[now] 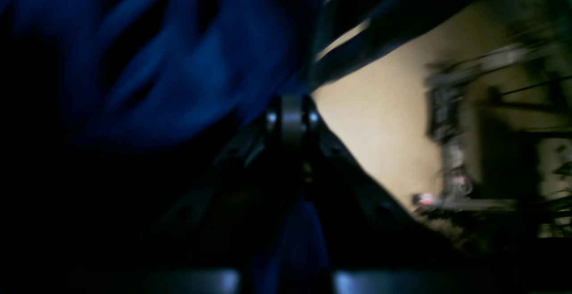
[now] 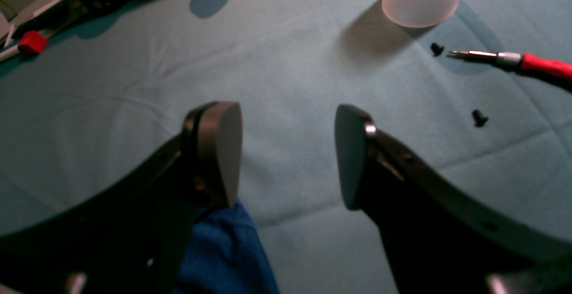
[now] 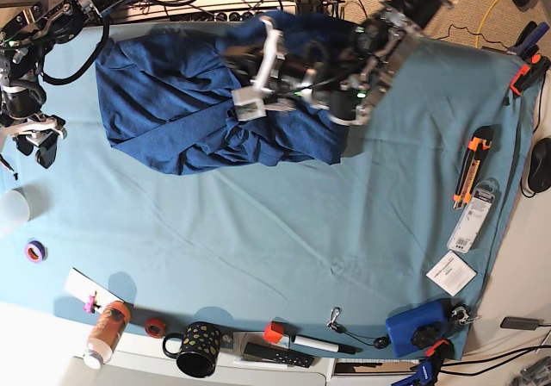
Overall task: Layout the t-shirt on the table in an organized manner, then fold the t-shirt properly
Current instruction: 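Lift the grasped edge with the left gripper and fold it toward the collar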
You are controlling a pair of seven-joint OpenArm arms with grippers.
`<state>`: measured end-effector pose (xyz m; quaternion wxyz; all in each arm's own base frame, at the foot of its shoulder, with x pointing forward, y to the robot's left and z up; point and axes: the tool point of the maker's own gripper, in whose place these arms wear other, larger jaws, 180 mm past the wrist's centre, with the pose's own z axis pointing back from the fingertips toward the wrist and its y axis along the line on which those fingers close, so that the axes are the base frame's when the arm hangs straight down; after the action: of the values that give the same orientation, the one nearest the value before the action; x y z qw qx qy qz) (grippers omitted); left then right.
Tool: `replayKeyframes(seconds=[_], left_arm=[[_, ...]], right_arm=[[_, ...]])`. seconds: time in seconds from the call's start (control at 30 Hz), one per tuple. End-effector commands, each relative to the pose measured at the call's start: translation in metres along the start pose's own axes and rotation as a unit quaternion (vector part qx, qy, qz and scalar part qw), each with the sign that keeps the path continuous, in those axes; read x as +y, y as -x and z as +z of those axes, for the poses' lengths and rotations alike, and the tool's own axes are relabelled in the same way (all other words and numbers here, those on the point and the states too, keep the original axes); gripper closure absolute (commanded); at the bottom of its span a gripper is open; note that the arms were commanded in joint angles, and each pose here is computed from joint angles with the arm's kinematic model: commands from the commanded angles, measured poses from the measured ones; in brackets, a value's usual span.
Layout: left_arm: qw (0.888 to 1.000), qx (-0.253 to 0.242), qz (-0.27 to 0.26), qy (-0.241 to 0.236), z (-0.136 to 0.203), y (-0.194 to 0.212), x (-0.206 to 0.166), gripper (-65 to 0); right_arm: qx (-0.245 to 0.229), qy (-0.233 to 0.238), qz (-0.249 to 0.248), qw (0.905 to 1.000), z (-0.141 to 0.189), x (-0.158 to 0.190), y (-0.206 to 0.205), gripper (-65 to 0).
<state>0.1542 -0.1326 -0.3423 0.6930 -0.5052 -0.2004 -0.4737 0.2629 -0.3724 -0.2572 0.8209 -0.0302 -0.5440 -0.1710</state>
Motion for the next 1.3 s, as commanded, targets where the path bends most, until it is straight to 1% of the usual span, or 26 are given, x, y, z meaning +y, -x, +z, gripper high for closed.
replayKeyframes(seconds=[0.0,0.1,0.23,0.3,0.37,0.47,0.6,0.73,0.87,0.97,1.1,1.2,1.27], left_arm=[[0.999,-0.027,-0.014,0.015,0.000,-0.021,-0.007,0.0],[0.999,-0.034,-0.021,0.029,0.000,-0.034,-0.011,0.0],[0.999,-0.018,-0.044,0.015,0.008,-0.042,0.000,0.0],[0.999,-0.014,-0.051,0.000,0.015,-0.046,0.010,0.0],[0.998,-0.022,-0.048,-0.020,0.027,-0.051,0.022,0.0],[0.997,-0.037,-0.032,-0.056,0.048,-0.055,0.042,0.0],[0.994,-0.036,-0.009,-0.100,0.075,-0.050,0.065,0.0],[0.992,-0.035,-0.002,-0.118,0.088,-0.044,0.074,0.0],[0.991,-0.021,0.002,-0.135,0.085,-0.031,0.078,0.0],[0.990,-0.018,-0.008,-0.139,0.073,-0.027,0.076,0.0],[0.992,-0.001,-0.041,-0.121,0.048,-0.024,0.063,0.0],[0.991,-0.011,-0.072,-0.108,0.029,-0.034,0.052,0.0],[0.989,-0.013,-0.099,-0.112,0.019,-0.042,0.049,0.0]], right_arm=[[-0.030,-0.006,0.008,0.9995,0.002,0.002,-0.019,-32.6],[-0.030,-0.006,0.008,0.9995,0.002,0.002,-0.018,-32.6],[-0.030,-0.006,0.008,0.9995,0.002,0.002,-0.018,-32.6],[-0.030,-0.006,0.008,0.9995,0.002,0.002,-0.018,-32.6],[-0.030,-0.006,0.008,0.9995,0.002,0.002,-0.018,-32.6],[-0.030,-0.006,0.008,0.9995,0.002,0.002,-0.018,-32.6],[-0.030,-0.006,0.008,0.9995,0.002,0.002,-0.018,-32.6],[-0.030,-0.006,0.008,0.9995,0.002,0.002,-0.019,-32.6],[-0.030,-0.006,0.008,0.9995,0.002,0.002,-0.018,-32.6],[-0.030,-0.006,0.008,0.9995,0.002,0.002,-0.018,-32.6],[-0.030,-0.006,0.008,0.9995,0.002,0.002,-0.018,-32.6],[-0.029,-0.006,0.007,0.9995,0.002,0.003,-0.017,-32.6],[-0.029,-0.006,0.007,0.9995,0.002,0.003,-0.017,-32.6]])
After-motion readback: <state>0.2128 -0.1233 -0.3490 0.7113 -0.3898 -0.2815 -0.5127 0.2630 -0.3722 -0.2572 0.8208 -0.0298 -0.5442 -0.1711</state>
